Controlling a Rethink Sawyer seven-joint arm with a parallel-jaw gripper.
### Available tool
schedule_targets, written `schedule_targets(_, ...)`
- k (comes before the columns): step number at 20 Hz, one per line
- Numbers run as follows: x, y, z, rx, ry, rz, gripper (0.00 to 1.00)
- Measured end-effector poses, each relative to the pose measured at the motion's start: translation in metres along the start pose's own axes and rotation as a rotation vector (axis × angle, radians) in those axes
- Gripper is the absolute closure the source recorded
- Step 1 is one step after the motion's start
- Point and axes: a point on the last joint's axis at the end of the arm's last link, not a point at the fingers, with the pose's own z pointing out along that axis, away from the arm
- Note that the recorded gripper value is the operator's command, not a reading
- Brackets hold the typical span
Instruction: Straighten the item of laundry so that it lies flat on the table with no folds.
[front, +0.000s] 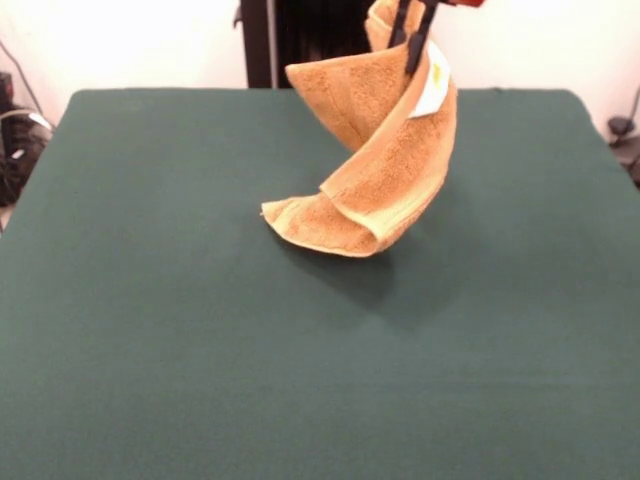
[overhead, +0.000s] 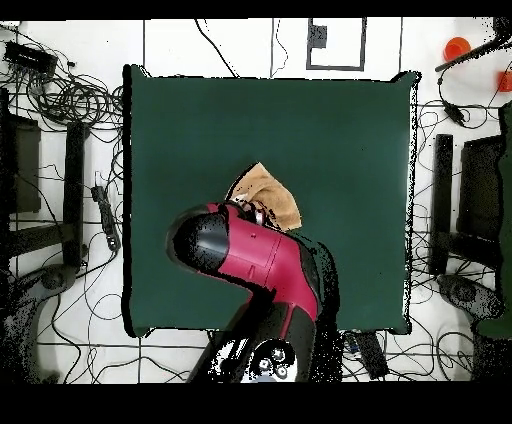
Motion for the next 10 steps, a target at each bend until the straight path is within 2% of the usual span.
schedule_targets(10, -0.001, -0.001, -0.012, -0.011, 0.000, 0.004, 1.00)
